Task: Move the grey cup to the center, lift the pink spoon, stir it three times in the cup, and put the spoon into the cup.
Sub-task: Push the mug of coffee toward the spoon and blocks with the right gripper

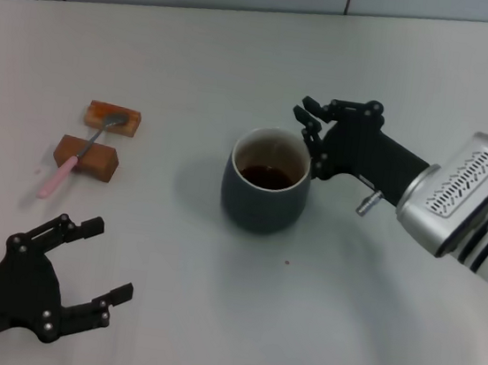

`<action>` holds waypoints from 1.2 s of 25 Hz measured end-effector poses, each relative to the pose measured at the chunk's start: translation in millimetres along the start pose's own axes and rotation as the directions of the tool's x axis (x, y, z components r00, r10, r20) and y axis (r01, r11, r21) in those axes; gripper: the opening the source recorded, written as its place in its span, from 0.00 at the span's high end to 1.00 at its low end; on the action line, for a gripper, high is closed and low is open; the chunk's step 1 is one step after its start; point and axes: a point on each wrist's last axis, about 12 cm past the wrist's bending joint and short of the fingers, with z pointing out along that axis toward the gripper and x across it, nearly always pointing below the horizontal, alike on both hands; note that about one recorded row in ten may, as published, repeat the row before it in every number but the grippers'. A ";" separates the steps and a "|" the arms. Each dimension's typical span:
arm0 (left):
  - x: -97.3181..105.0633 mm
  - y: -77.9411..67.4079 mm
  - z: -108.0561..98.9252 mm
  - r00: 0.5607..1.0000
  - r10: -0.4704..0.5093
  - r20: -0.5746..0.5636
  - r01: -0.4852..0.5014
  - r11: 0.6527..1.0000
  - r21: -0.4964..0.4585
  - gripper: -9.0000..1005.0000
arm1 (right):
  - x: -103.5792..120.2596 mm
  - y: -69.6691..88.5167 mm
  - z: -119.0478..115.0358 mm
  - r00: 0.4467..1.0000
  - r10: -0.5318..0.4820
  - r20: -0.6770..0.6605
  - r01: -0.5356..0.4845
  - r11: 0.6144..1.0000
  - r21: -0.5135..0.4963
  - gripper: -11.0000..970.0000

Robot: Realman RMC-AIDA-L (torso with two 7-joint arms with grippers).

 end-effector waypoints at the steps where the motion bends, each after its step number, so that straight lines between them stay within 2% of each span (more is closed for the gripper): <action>1: 0.1 -0.1 0.0 1.000 -0.001 0.000 0.001 1.000 0.000 0.16 | -0.6 0.3 1.1 1.000 0.001 0.001 -0.001 1.000 -0.002 0.85; 12: -1.4 1.1 0.4 1.000 0.002 0.009 -0.002 1.000 -0.001 0.16 | -8.4 8.6 12.3 1.000 0.010 0.017 -0.009 0.999 -0.038 0.85; 17: -1.8 1.3 1.2 1.000 0.008 0.012 -0.008 1.000 -0.001 0.16 | -7.2 1.7 6.8 0.999 0.014 0.033 -0.015 1.000 0.024 0.85; 20: -2.4 2.3 0.5 1.000 0.014 0.017 -0.014 1.000 -0.010 0.16 | -5.1 -10.8 -10.2 0.996 0.037 0.087 -0.047 0.992 0.116 0.85; 21: -2.6 2.8 0.0 1.000 0.014 0.019 -0.014 1.000 -0.015 0.16 | -2.2 -16.6 -23.7 0.991 0.070 0.118 -0.087 0.985 0.146 0.85; 23: -3.2 4.4 -1.4 1.000 0.015 0.024 -0.014 0.999 -0.031 0.16 | 0.2 -18.8 -31.5 0.987 0.096 0.128 -0.114 0.982 0.149 0.85; 25: -3.6 5.1 -1.6 1.000 0.016 0.027 -0.015 0.999 -0.036 0.16 | 4.1 -20.4 -48.0 0.977 0.156 0.149 -0.173 0.979 0.111 0.85; 26: -5.4 7.5 -1.8 0.999 0.018 0.043 -0.016 0.998 -0.056 0.16 | 7.3 -18.3 -63.9 0.969 0.195 0.151 -0.204 0.978 0.040 0.85; 27: -5.9 8.1 -1.9 0.999 0.019 0.047 -0.016 0.998 -0.061 0.16 | 7.3 -18.3 -63.9 0.969 0.195 0.151 -0.204 0.978 0.040 0.85; 30: -7.3 9.9 -2.6 0.998 0.021 0.059 -0.016 0.997 -0.078 0.16 | 13.1 -12.7 -84.7 0.969 0.217 0.120 -0.212 0.976 -0.052 0.85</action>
